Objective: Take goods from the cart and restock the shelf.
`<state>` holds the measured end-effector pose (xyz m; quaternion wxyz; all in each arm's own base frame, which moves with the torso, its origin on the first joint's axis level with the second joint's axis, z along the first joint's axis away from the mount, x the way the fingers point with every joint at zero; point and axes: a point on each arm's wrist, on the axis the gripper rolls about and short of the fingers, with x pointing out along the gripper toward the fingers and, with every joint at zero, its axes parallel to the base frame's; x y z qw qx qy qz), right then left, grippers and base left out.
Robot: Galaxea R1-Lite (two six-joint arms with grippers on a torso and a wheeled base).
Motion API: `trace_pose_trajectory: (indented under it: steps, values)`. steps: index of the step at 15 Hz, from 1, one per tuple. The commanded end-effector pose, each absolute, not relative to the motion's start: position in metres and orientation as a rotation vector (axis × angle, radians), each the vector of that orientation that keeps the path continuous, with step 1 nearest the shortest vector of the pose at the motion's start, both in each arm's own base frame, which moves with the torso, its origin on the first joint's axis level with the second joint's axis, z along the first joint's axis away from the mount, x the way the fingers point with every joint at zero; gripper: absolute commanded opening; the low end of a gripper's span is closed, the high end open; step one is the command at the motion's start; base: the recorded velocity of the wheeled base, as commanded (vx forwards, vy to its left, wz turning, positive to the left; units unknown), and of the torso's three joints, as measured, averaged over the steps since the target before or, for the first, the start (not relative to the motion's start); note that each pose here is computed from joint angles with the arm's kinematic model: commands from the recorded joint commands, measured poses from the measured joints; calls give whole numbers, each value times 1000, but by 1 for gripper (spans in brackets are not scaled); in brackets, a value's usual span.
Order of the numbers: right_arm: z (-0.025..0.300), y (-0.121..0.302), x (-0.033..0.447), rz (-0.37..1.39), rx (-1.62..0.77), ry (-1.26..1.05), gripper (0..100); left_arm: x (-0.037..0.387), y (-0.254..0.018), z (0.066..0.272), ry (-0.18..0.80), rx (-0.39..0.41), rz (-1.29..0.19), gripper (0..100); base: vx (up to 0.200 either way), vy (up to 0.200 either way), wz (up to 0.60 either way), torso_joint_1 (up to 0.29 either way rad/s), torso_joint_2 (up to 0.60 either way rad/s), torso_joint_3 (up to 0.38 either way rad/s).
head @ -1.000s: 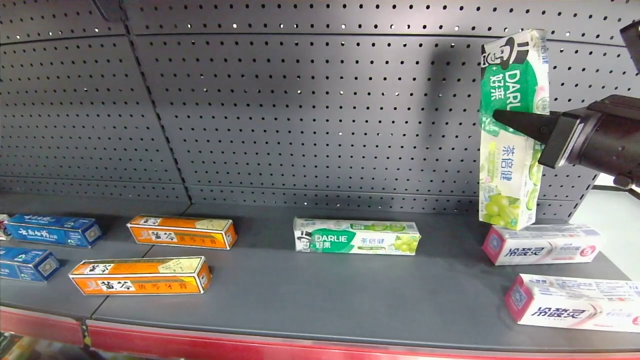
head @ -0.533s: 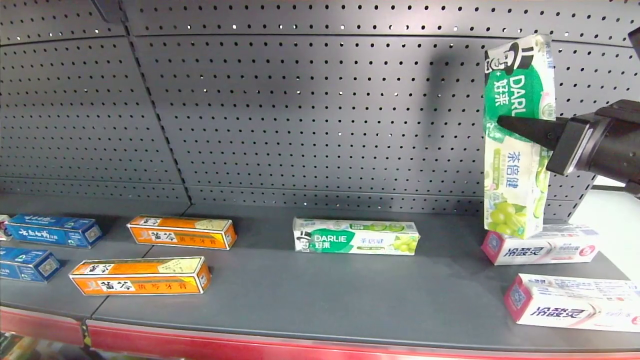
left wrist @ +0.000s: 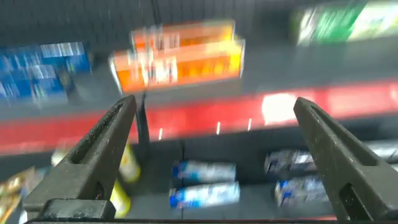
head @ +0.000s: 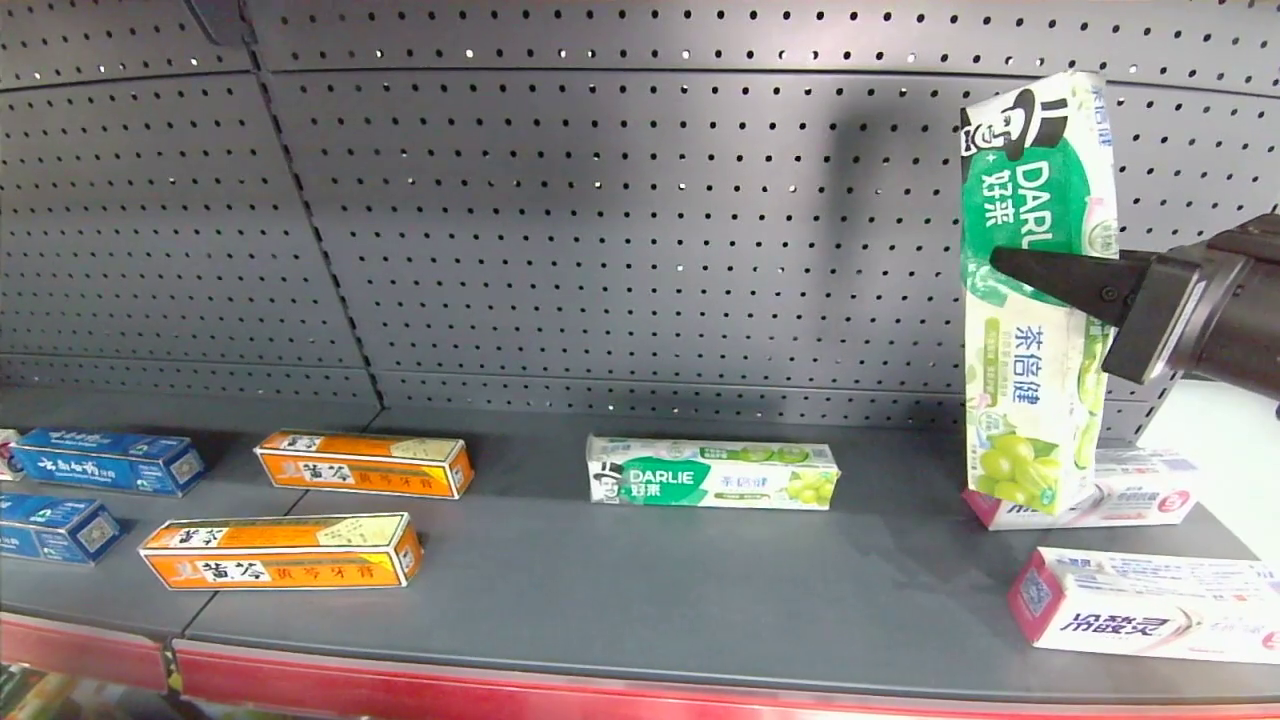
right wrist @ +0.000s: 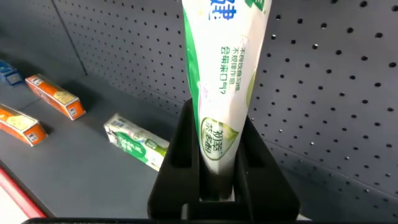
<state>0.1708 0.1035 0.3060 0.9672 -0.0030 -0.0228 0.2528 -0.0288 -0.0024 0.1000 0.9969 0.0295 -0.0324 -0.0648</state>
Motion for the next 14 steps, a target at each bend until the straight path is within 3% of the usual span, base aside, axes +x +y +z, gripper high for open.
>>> trace_pose_trajectory:
  steps: [1, 3, 6, 8, 10, 14]
  values:
    - [305, 112, 168, 532, -7, -41, 0, -17, -2, 179, -57, 16, -202, 100, 0, 0, 0, 0, 0, 0]
    - [302, 113, 170, 521, -4, -30, 0, 20, -5, 226, 26, 25, -255, 100, 0, 0, 0, 0, 0, 0]
    - [306, 111, 171, 455, -1, -41, 0, 69, -21, 251, 126, 13, -473, 100, 0, 0, 0, 0, 0, 0]
    - [308, 109, 166, 455, 4, -53, 0, 94, -29, 254, 164, 14, -578, 100, 0, 0, 0, 0, 0, 0]
    - [310, 108, 165, 457, 4, -59, 0, 128, -37, 252, 194, 74, -674, 100, 0, 0, 0, 0, 0, 0]
    - [309, 108, 165, 463, 3, -56, 0, 192, -52, 255, 219, 105, -703, 100, 0, 0, 0, 0, 0, 0]
